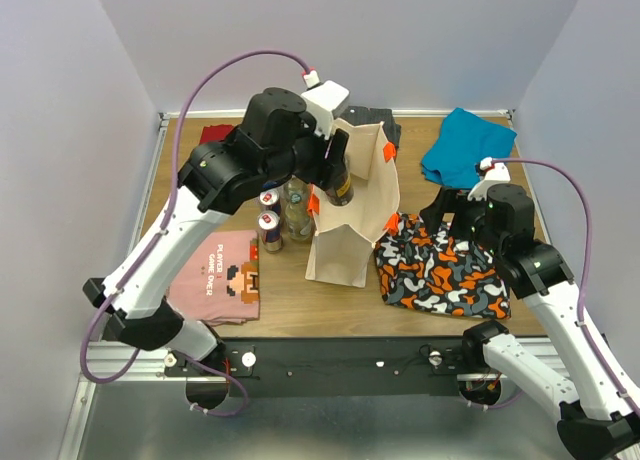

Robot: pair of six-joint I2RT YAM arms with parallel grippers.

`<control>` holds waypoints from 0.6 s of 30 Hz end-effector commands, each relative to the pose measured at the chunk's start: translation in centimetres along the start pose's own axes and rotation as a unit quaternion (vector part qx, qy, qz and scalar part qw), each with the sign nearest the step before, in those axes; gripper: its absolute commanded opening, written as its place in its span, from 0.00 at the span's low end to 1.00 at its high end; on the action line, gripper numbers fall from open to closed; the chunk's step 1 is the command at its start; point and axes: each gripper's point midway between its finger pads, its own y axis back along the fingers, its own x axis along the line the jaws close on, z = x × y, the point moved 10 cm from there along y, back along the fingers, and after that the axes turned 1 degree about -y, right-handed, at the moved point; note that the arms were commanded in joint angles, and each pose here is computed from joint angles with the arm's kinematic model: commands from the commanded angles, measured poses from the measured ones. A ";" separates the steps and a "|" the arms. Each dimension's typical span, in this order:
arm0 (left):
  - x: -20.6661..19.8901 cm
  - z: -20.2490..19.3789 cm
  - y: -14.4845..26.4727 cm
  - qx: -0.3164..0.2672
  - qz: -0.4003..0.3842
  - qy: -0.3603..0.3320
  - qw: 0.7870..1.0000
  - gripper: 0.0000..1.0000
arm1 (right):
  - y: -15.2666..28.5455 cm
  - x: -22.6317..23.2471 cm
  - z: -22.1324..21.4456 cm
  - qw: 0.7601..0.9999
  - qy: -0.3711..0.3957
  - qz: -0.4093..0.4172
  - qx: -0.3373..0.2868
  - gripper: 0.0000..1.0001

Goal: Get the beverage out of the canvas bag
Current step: Take out the drink from the canvas bag, then place the drink at the center of the board.

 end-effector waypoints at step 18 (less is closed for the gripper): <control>1.9 0.2 9.1 -0.111 0.109 0.030 0.987 0.00 | -0.5 -0.2 -0.1 1.000 -0.004 -0.017 0.003 0.99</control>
